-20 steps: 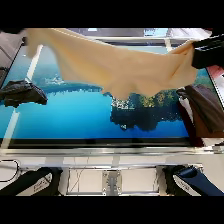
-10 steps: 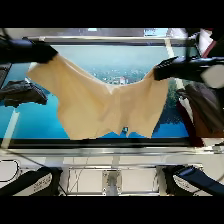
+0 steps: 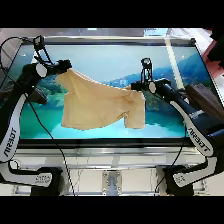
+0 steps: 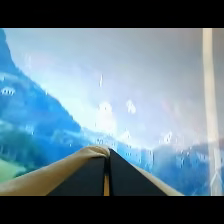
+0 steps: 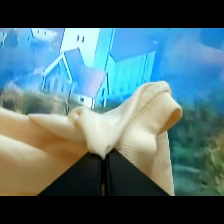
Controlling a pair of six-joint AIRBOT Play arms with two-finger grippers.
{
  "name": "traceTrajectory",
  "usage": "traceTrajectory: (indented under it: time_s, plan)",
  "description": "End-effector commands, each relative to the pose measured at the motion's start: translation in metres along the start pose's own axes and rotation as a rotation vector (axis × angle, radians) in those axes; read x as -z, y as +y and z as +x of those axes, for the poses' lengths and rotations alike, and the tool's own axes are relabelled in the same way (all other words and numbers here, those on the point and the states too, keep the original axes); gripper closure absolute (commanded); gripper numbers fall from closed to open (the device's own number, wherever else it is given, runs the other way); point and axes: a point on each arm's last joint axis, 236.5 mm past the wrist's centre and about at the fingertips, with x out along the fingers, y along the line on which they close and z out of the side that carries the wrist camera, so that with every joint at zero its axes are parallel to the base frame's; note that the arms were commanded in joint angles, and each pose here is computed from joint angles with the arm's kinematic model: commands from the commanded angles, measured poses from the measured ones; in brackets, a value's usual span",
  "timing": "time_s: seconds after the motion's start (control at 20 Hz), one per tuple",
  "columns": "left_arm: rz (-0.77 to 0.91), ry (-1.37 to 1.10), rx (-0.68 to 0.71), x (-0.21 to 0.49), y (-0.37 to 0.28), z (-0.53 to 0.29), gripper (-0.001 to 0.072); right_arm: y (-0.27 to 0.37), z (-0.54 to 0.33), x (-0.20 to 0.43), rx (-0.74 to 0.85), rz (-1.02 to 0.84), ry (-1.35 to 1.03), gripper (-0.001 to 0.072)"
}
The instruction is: Fold the shirts.
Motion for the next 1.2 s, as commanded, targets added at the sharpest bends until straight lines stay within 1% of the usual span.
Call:
traceTrajectory:
  time_s: [0.0, 0.05, 0.1, 0.15, 0.3, 0.45, 0.5, 0.55, 0.65, 0.7, 0.8, 0.9, 1.0, 1.1, 1.15]
  plan:
    - [-0.091, -0.166, 0.04, -0.034, -0.005, 0.008, 0.0202, -0.003, 0.015, -0.043, -0.036, 0.123, -0.212, 0.0509]
    - [-0.089, -0.166, 0.043, -0.039, -0.007, 0.006, 0.0066, -0.011, 0.011, -0.053, -0.026, 0.132, -0.224, 0.038]
    - [-0.067, -0.159, 0.041, -0.045, -0.009, 0.001, 0.0069, -0.025, 0.006, -0.059, 0.0, 0.135, -0.211, 0.0369]
    - [-0.007, -0.153, 0.033, -0.054, -0.011, -0.006, 0.0069, -0.046, -0.002, -0.059, 0.043, 0.14, -0.168, 0.0369]
    - [0.187, -0.13, -0.045, -0.085, -0.006, -0.048, 0.0071, -0.124, -0.04, -0.035, 0.198, 0.209, 0.009, 0.0364]
    - [0.422, -0.113, -0.228, -0.104, 0.022, -0.105, 0.0078, -0.184, -0.077, 0.015, 0.308, 0.33, 0.211, 0.0365]
    - [0.463, -0.068, -0.299, -0.101, 0.037, -0.122, 0.0077, -0.189, -0.082, 0.034, 0.295, 0.341, 0.286, 0.0368]
    - [0.471, -0.01, -0.348, -0.092, 0.049, -0.135, 0.0077, -0.184, -0.082, 0.049, 0.238, 0.336, 0.341, 0.0395]
    - [0.445, 0.102, -0.393, -0.061, 0.071, -0.15, 0.0078, -0.151, -0.072, 0.075, 0.045, 0.367, 0.404, 0.0402]
    - [0.431, 0.144, -0.399, -0.041, 0.079, -0.152, 0.0078, -0.136, -0.066, 0.085, -0.027, 0.396, 0.411, 0.0401]
    - [0.377, 0.222, -0.394, 0.006, 0.092, -0.157, 0.0078, -0.119, -0.05, 0.102, -0.111, 0.46, 0.424, 0.0401]
    - [0.31, 0.286, -0.381, 0.058, 0.1, -0.168, 0.0077, -0.097, -0.035, 0.103, -0.223, 0.512, 0.413, 0.0401]
    - [0.25, 0.307, -0.348, 0.101, 0.101, -0.182, 0.0077, -0.074, -0.02, 0.089, -0.353, 0.582, 0.356, 0.0401]
    - [0.193, 0.324, -0.315, 0.134, 0.098, -0.2, 0.0078, -0.065, -0.006, 0.081, -0.423, 0.647, 0.322, 0.0401]
    - [0.174, 0.332, -0.301, 0.146, 0.096, -0.208, 0.0077, -0.064, 0.0, 0.083, -0.432, 0.664, 0.329, 0.0401]
